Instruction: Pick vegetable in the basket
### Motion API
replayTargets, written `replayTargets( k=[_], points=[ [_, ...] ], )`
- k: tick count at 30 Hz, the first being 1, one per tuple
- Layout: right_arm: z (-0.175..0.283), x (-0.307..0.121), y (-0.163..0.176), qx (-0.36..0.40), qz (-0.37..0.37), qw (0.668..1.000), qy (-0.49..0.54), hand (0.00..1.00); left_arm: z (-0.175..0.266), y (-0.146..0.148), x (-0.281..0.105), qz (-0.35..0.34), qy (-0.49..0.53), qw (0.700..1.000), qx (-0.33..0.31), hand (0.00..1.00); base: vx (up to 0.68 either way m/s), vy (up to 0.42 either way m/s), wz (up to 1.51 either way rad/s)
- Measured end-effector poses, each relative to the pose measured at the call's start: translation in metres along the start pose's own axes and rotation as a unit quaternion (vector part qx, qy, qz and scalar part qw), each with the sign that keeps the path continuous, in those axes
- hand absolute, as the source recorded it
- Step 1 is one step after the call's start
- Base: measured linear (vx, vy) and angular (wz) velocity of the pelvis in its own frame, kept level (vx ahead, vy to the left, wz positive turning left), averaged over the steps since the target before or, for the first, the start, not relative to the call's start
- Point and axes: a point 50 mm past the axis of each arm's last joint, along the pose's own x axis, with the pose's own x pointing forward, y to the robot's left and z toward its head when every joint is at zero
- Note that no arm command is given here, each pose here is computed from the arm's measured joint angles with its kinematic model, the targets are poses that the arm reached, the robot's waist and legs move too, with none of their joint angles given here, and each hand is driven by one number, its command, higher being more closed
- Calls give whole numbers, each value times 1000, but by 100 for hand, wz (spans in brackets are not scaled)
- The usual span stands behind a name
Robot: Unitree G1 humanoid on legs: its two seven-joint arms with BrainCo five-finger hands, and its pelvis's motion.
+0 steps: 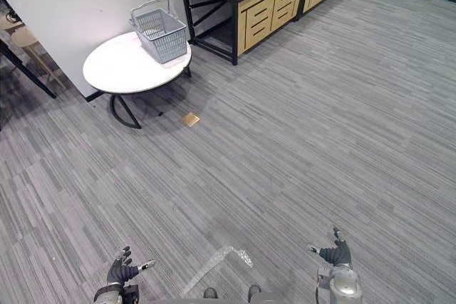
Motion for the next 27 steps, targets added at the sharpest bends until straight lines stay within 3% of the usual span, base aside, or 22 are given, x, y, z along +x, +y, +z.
replayTargets(
  k=[8,12,18,21,25,27],
  points=[
    [22,4,3,6,-5,999,-43,0,25,-2,-2,10,-52,997,-57,0,80,74,-12],
    [20,-8,15,5,15,999,-47,0,30,0,0,11,-62,997,-44,0,311,130,27],
    [44,-10,17,3,23,995,-100,0,63,-17,11,-19,-106,993,-37,0,574,25,58],
    [40,-13,21,-5,35,995,-95,0,61,-17,12,-18,-101,994,-35,0,793,-89,58],
    [50,-12,23,-5,44,993,-113,0,67,-47,11,-55,-104,992,-53,0,741,-162,70],
    [53,-20,30,-2,61,990,-127,0,56,-46,1,-57,-100,991,-64,0,719,-175,41]
  ],
)
